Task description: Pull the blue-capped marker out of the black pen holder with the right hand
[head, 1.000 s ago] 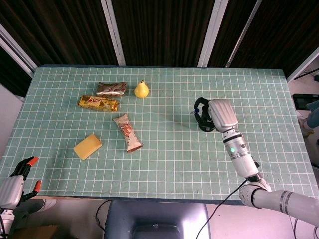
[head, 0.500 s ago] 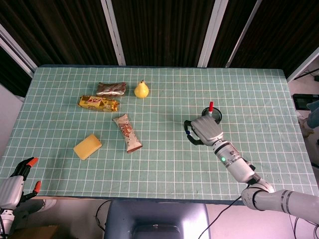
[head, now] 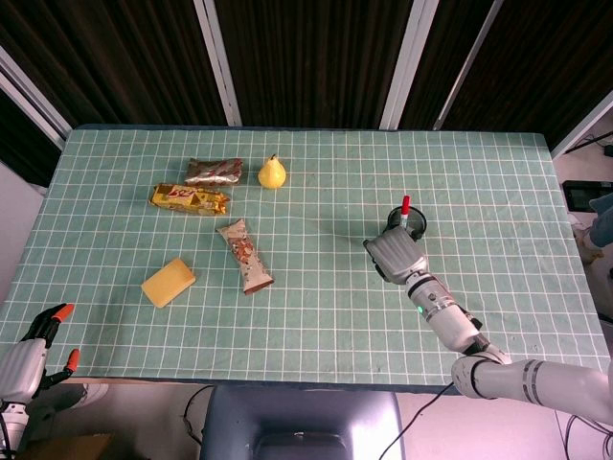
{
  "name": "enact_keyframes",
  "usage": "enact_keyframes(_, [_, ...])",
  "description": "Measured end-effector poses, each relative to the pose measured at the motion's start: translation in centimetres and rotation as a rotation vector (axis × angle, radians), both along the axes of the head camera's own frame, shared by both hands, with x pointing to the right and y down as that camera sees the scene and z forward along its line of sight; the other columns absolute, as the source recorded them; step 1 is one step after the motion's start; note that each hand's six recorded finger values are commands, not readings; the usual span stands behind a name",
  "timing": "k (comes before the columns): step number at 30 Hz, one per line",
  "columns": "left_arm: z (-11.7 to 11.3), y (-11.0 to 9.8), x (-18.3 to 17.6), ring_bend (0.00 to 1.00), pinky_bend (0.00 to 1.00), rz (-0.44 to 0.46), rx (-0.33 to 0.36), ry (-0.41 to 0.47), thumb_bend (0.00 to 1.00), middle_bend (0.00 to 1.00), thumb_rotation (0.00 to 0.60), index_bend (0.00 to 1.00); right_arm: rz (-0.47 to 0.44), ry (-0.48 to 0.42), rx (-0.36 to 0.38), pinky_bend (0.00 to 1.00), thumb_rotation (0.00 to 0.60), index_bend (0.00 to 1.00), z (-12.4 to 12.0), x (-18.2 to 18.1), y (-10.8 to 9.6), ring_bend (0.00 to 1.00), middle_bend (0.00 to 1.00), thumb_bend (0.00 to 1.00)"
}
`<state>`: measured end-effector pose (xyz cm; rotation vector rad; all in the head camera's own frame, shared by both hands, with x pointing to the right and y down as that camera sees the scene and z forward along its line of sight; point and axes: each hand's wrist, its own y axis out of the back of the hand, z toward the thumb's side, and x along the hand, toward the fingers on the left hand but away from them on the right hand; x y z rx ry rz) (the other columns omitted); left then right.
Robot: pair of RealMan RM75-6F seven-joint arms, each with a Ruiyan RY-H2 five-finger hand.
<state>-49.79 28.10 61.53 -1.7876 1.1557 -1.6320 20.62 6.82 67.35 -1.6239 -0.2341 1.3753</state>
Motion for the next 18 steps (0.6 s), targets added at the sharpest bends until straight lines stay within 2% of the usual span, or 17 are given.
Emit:
enact_keyframes(4, [0.0, 0.0, 0.0, 0.05, 0.32, 0.000, 0.001, 0.000, 0.46, 0.05, 0.600, 0.12, 0.001, 0.014, -0.007, 1.00, 0.600, 0.83, 0.6, -0.3, 0.3, 1.00, 1.00, 0.84])
enact_keyframes(6, [0.0, 0.0, 0.0, 0.05, 0.32, 0.000, 0.001, 0.000, 0.46, 0.05, 0.600, 0.12, 0.004, 0.011, -0.009, 1.00, 0.600, 0.72, 0.7, -0.4, 0.3, 1.00, 1.00, 0.77])
enact_keyframes(8, [0.0, 0.0, 0.0, 0.05, 0.32, -0.001, 0.000, 0.001, 0.46, 0.05, 0.600, 0.12, 0.010, 0.006, -0.016, 1.00, 0.600, 0.56, 0.9, -0.4, 0.4, 1.00, 1.00, 0.63])
enact_keyframes(10, [0.0, 0.0, -0.1, 0.05, 0.32, -0.002, 0.000, 0.002, 0.46, 0.05, 0.600, 0.12, 0.018, -0.002, -0.022, 1.00, 0.600, 0.45, 1.0, -0.4, 0.5, 1.00, 1.00, 0.56])
enact_keyframes(14, [-0.1, 0.0, -0.1, 0.05, 0.32, -0.003, 0.002, 0.002, 0.46, 0.05, 0.600, 0.12, 0.040, -0.016, -0.036, 1.00, 0.600, 0.25, 1.2, -0.1, 0.6, 1.00, 1.00, 0.47])
enact_keyframes(18, [-0.1, 0.0, -0.1, 0.05, 0.32, -0.002, 0.001, 0.002, 0.46, 0.05, 0.600, 0.12, 0.055, -0.016, -0.048, 1.00, 0.600, 0.08, 1.4, 0.4, 0.7, 1.00, 1.00, 0.38])
